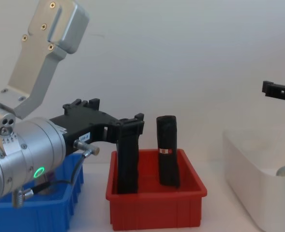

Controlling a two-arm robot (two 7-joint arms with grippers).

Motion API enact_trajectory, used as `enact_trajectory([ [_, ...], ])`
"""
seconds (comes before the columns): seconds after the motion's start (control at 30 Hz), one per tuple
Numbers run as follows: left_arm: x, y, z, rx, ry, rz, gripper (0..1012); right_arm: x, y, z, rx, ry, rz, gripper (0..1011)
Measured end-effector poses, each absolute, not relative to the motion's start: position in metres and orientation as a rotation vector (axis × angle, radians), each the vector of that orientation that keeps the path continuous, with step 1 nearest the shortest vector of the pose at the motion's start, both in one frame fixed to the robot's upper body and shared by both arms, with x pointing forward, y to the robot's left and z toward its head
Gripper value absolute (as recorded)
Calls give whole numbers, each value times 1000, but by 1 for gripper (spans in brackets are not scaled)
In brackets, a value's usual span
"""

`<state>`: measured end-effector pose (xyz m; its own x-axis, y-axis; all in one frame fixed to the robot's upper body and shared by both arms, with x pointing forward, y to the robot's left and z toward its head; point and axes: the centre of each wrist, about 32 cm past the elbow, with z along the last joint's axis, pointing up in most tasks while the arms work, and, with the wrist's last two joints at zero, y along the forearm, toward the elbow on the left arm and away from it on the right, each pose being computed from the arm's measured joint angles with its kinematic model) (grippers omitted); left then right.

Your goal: Pick the cotton swabs from the blue box and place them into the white box.

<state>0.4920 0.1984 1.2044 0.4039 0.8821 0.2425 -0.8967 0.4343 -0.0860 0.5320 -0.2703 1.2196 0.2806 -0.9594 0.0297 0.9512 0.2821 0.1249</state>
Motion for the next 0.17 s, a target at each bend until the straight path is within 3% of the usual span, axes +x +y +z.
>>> enact_trajectory([
  [0.17,492,198,1204,61,-268,1124,1004,532,-271,1219,89,-106,-1282,1002],
])
